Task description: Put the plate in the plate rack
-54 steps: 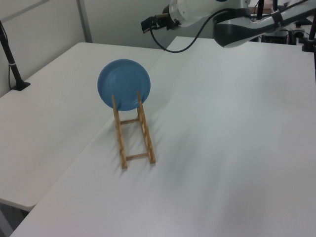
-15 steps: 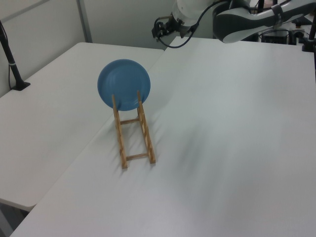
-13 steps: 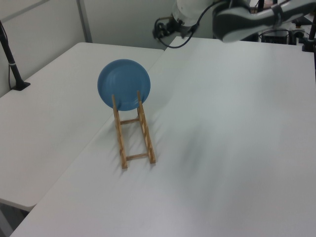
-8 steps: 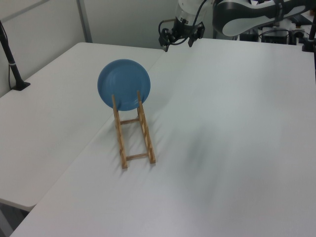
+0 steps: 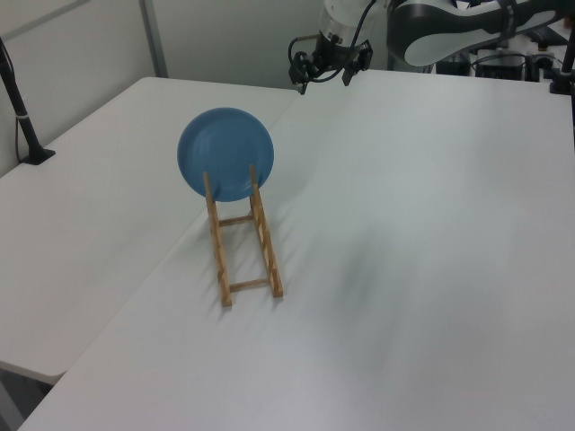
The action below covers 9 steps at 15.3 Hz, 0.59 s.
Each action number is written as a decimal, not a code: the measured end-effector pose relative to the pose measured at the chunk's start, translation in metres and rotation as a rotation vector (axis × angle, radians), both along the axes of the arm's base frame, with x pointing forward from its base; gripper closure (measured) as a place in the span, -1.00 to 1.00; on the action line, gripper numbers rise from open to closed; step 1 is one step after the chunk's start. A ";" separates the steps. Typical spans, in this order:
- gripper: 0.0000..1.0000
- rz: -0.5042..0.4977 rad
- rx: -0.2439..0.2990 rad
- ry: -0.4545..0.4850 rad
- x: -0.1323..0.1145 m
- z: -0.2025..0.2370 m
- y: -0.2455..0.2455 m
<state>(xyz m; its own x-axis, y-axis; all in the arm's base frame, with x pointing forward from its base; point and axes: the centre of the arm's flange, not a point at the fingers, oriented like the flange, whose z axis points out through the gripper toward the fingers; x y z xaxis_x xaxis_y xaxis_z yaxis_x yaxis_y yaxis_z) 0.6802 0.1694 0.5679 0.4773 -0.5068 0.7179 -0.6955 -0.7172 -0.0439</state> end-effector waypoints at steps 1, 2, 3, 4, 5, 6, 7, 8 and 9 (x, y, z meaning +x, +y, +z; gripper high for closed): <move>-1.00 0.000 0.000 0.000 0.000 0.000 0.000; -1.00 0.000 0.000 0.000 0.000 0.000 0.000; -1.00 0.000 0.000 0.000 0.000 0.000 0.000; -1.00 0.000 0.000 0.000 0.000 0.000 0.000; -1.00 0.000 0.000 0.000 0.000 0.000 0.000; -1.00 0.000 0.000 0.000 0.000 0.000 0.000; -1.00 -0.013 0.107 0.145 -0.007 -0.008 -0.006; -1.00 -0.013 0.107 0.146 -0.006 -0.009 -0.006; -1.00 -0.014 0.107 0.147 -0.006 -0.009 -0.007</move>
